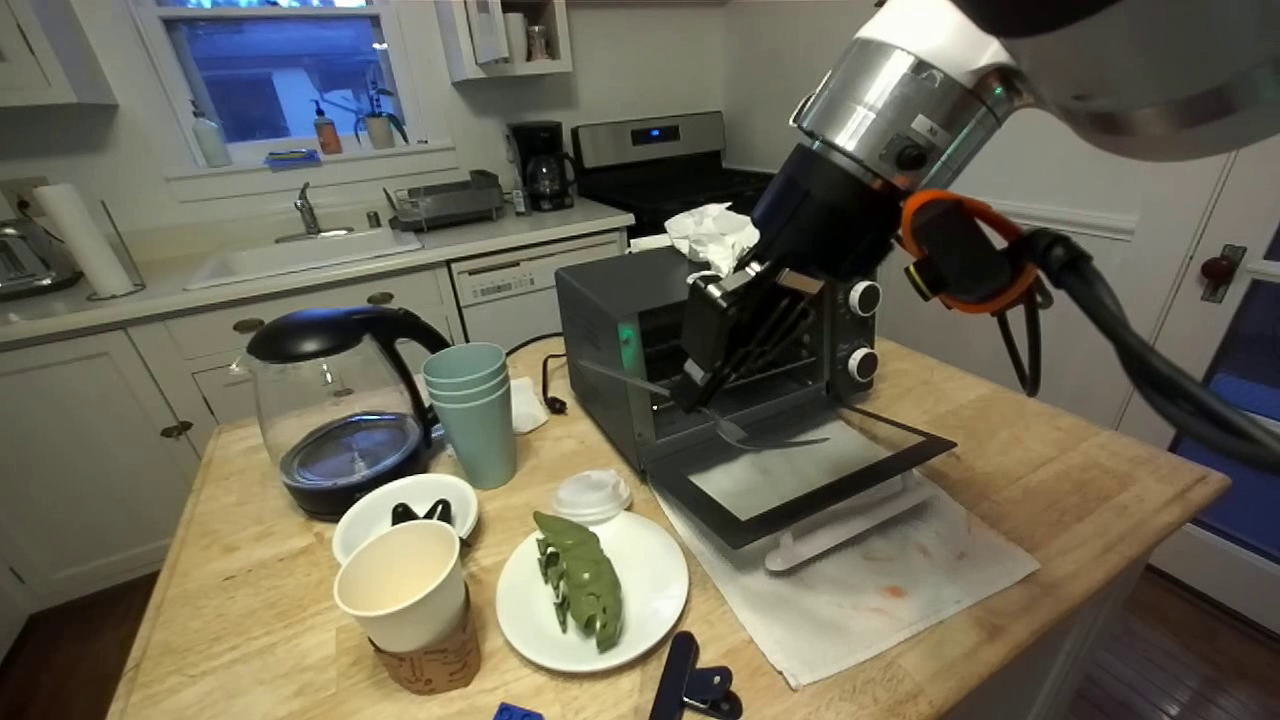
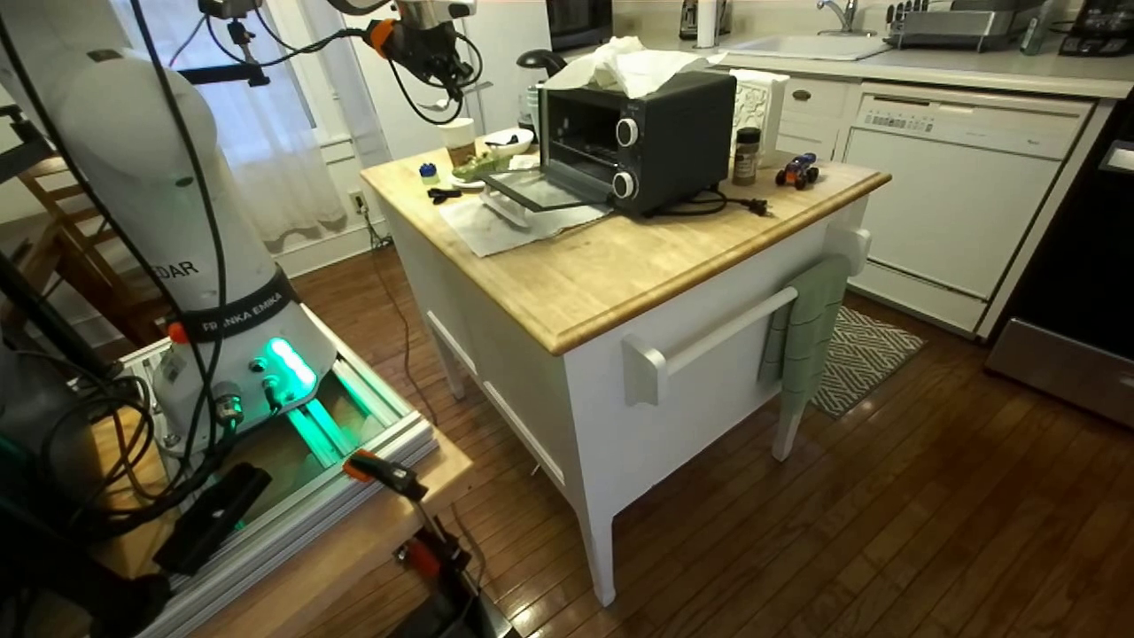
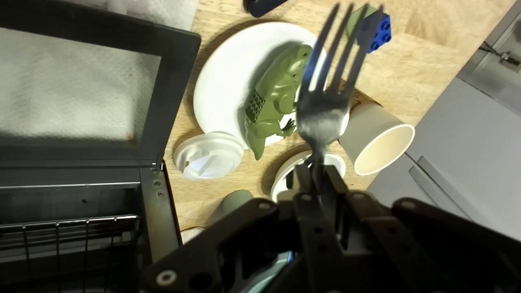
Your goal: Put the silver fork on the white plate
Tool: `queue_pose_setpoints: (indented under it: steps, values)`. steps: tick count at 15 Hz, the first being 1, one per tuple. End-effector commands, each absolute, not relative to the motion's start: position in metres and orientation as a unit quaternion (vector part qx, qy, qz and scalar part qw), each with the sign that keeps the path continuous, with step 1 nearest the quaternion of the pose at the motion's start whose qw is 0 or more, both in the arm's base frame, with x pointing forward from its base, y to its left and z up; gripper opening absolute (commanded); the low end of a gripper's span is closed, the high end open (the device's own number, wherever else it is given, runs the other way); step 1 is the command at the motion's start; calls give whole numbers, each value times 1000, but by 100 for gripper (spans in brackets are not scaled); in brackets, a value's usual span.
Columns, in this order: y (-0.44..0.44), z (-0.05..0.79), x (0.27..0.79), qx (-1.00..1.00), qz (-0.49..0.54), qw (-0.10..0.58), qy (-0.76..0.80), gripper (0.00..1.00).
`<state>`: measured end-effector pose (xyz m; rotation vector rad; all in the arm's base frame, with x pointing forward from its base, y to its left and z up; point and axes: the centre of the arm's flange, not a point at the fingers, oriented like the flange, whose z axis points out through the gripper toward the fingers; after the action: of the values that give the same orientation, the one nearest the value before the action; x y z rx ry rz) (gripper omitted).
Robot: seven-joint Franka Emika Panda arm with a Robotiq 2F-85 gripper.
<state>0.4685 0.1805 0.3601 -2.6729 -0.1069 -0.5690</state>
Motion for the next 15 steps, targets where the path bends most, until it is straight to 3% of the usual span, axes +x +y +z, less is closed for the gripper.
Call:
queue_pose_setpoints:
  steps: [1, 2, 15]
  values:
    - [181, 360, 468, -957, -204, 202, -38, 11]
    - [185, 354, 473, -958, -211, 191, -32, 3]
    - [218, 268, 486, -970, -226, 87, -9, 3]
